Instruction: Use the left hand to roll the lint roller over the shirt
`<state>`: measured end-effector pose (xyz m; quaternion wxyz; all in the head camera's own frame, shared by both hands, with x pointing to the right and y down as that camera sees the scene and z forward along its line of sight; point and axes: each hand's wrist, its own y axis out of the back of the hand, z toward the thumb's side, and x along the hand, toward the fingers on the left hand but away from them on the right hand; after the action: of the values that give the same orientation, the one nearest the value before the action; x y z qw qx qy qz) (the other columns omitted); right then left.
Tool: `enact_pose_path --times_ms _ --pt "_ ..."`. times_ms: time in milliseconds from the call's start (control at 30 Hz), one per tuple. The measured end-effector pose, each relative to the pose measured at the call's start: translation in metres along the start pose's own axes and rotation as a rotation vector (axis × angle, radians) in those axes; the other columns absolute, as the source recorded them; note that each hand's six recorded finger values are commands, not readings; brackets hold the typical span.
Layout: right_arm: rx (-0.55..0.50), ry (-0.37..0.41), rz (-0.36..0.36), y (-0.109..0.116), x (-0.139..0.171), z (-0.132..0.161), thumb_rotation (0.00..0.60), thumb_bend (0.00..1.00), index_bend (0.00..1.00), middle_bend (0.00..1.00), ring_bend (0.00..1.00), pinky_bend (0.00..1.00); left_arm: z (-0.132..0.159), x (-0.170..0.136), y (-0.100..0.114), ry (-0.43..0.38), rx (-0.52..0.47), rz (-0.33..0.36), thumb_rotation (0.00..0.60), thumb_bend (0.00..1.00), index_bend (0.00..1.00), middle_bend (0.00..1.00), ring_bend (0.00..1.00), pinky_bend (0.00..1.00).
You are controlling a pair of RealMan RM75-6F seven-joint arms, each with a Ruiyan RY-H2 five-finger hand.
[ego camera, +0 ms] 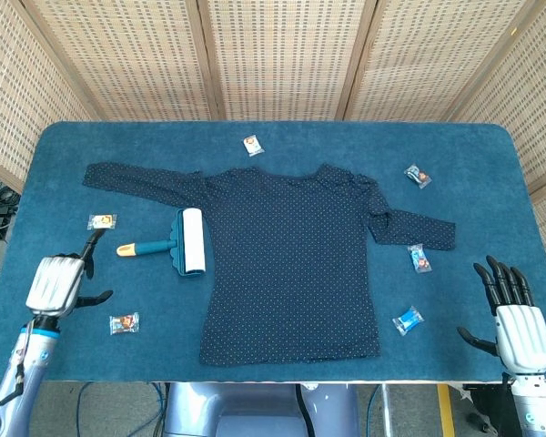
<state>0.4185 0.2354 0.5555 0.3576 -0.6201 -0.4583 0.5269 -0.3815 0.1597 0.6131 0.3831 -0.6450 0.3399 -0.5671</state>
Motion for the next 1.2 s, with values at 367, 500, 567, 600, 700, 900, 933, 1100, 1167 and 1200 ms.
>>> enact_pose_path --times_ms 367,500,567,600,700,900,933,1100,1167,1200 --pt "-0.003 -0.014 0.006 -0.002 -0.002 -0.005 0.600 0.12 0.00 0.00 0.00 0.00 0.004 0.054 -0.015 0.026 0.003 -0.201 0.600 0.33 0.46 0.92 0.83 0.76" --pt "-0.004 -0.022 0.009 -0.003 -0.003 -0.007 0.600 0.12 0.00 0.00 0.00 0.00 0.001 0.073 -0.016 0.054 0.035 -0.235 0.600 0.33 0.44 0.92 0.83 0.76" --pt "-0.004 -0.026 0.008 -0.002 -0.004 -0.008 0.600 0.12 0.00 0.00 0.00 0.00 0.000 0.083 -0.017 0.069 0.057 -0.246 0.600 0.33 0.44 0.92 0.83 0.76" --pt "-0.004 -0.028 0.008 -0.002 -0.004 -0.009 0.600 0.12 0.00 0.00 0.00 0.00 -0.001 0.087 -0.017 0.074 0.068 -0.250 0.600 0.33 0.43 0.92 0.83 0.76" --pt "-0.003 -0.031 0.007 -0.002 -0.005 -0.010 0.600 0.12 0.00 0.00 0.00 0.00 -0.003 0.100 -0.019 0.090 0.100 -0.262 0.600 0.33 0.42 0.92 0.83 0.76" --pt "-0.002 -0.035 0.006 -0.003 -0.006 -0.012 0.600 0.12 0.00 0.00 0.00 0.00 0.003 0.119 -0.022 0.089 0.144 -0.284 0.600 0.33 0.41 0.92 0.83 0.76" --pt "-0.002 -0.036 0.004 -0.003 -0.006 -0.012 0.600 0.12 0.00 0.00 0.00 0.00 0.005 0.121 -0.024 0.087 0.147 -0.290 0.600 0.33 0.41 0.92 0.83 0.76" --pt "-0.001 -0.041 0.001 -0.002 -0.006 -0.014 0.600 0.12 0.00 0.00 0.00 0.00 0.014 0.129 -0.036 0.077 0.166 -0.313 0.600 0.33 0.41 0.92 0.83 0.76" --pt "-0.001 -0.044 -0.001 -0.002 -0.007 -0.015 0.600 0.12 0.00 0.00 0.00 0.00 0.017 0.132 -0.043 0.075 0.177 -0.323 0.600 0.33 0.40 0.92 0.83 0.76" --pt "-0.002 -0.046 -0.001 -0.002 -0.007 -0.015 0.600 0.12 0.00 0.00 0.00 0.00 0.018 0.133 -0.046 0.074 0.186 -0.327 0.600 0.33 0.40 0.92 0.83 0.76"
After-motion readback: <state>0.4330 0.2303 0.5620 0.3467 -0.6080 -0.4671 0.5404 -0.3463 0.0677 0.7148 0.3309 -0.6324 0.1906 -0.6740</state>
